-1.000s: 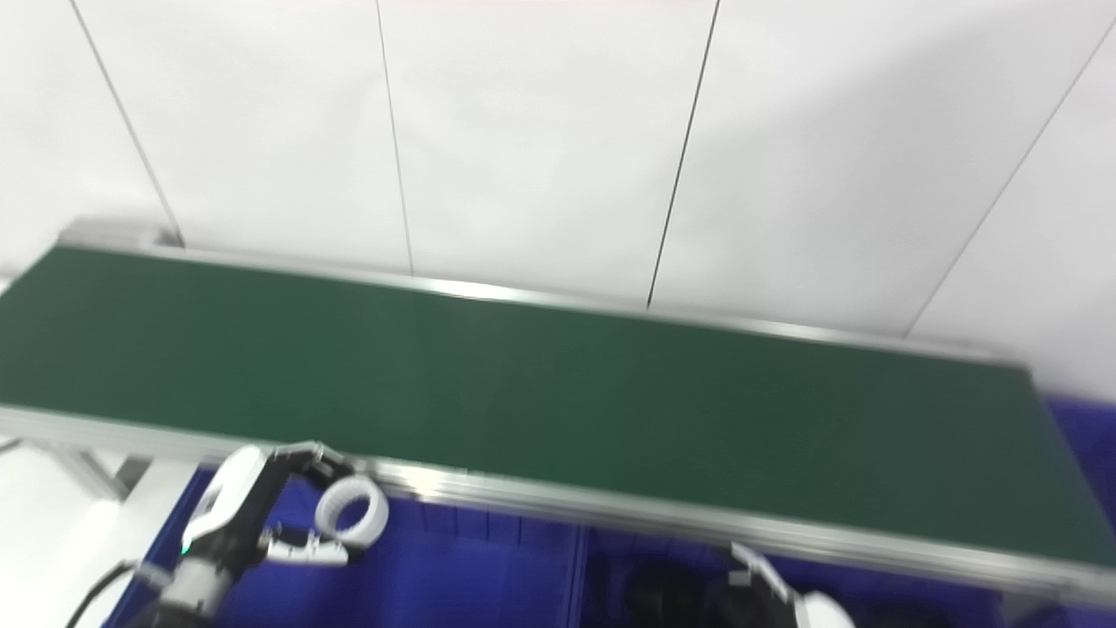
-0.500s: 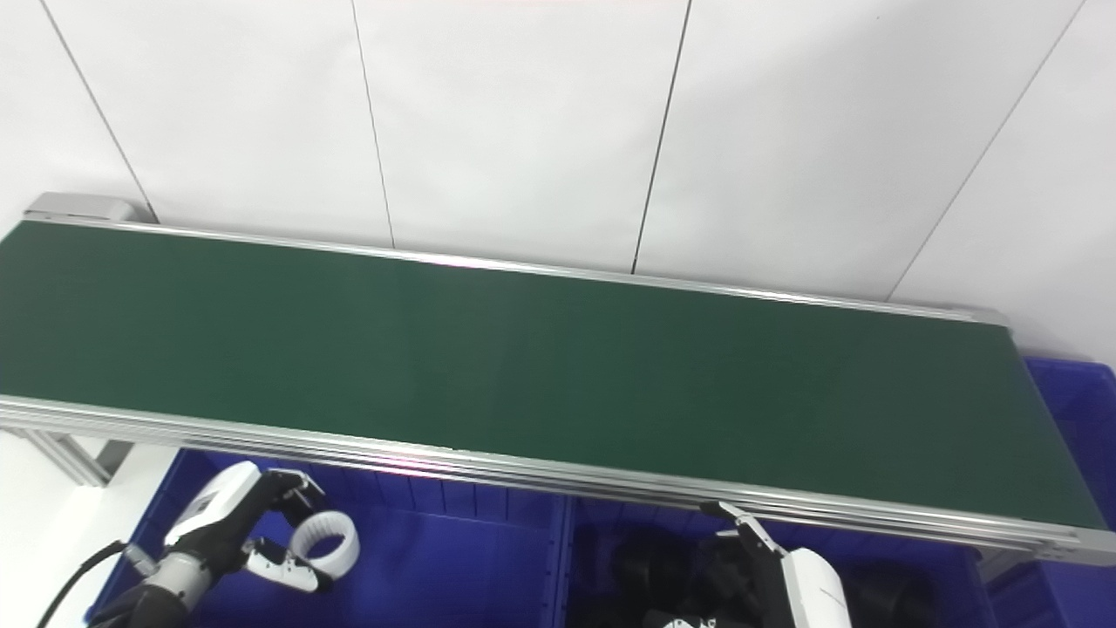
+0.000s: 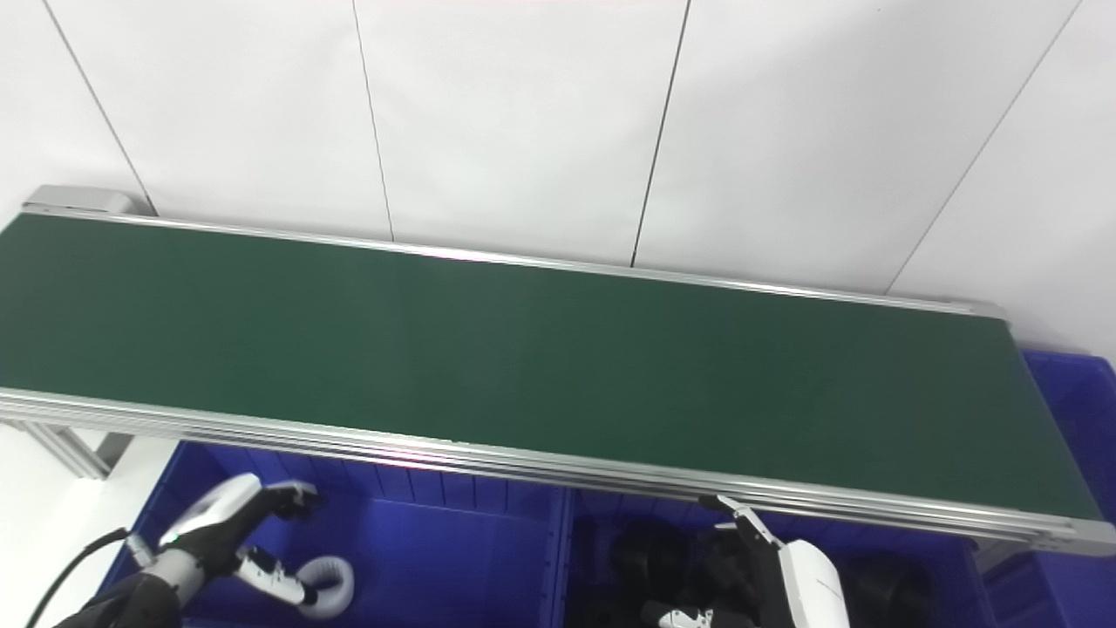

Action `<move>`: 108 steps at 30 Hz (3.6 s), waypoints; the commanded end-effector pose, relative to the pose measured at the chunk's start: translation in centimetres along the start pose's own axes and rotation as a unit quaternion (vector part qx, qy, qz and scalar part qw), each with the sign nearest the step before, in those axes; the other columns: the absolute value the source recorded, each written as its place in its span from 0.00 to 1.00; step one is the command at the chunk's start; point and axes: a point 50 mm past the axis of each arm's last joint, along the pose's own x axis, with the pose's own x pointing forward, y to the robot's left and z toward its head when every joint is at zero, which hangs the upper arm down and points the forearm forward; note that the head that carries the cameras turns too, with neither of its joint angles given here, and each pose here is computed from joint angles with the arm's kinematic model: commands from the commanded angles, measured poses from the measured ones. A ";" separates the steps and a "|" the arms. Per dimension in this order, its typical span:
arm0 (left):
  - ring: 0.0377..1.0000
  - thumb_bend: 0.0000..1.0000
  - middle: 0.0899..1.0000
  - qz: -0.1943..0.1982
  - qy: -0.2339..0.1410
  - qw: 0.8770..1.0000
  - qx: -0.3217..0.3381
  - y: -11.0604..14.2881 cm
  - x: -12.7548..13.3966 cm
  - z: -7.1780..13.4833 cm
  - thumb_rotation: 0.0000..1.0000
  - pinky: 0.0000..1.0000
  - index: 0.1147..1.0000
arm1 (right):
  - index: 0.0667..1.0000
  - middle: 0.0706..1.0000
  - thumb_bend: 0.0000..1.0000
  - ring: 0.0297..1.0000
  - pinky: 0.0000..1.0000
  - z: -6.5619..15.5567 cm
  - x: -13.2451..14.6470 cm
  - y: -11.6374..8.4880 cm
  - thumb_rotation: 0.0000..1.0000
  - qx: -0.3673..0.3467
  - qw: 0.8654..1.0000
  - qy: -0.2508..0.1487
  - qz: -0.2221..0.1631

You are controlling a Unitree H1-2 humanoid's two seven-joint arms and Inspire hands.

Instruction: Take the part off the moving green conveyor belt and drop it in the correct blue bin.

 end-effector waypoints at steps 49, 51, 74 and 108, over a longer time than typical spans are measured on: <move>0.78 0.74 0.76 0.090 -0.264 0.954 0.109 -5.5 0.4 14.2 0.32 0.81 0.73 | 0.77 0.63 0.75 0.62 0.60 0.9 -0.1 0.0 0.32 0.008 1.000 -0.004 -0.018; 0.78 0.74 0.76 0.090 -0.264 0.954 0.108 -5.5 0.4 14.3 0.31 0.81 0.73 | 0.78 0.63 0.76 0.63 0.60 0.9 -0.1 0.0 0.33 0.008 1.000 -0.001 -0.018; 0.77 0.82 0.77 0.089 -0.243 0.966 -0.003 -5.8 0.3 14.4 0.34 0.78 0.76 | 0.77 0.61 0.74 0.62 0.58 0.6 -0.3 -0.6 0.30 0.004 1.000 -0.009 -0.020; 0.81 0.91 0.82 0.022 -0.228 0.965 -0.129 -1.7 0.2 12.0 0.37 0.72 0.77 | 0.81 0.64 0.76 0.64 0.61 2.7 -0.2 -1.3 0.36 0.003 1.000 -0.023 -0.010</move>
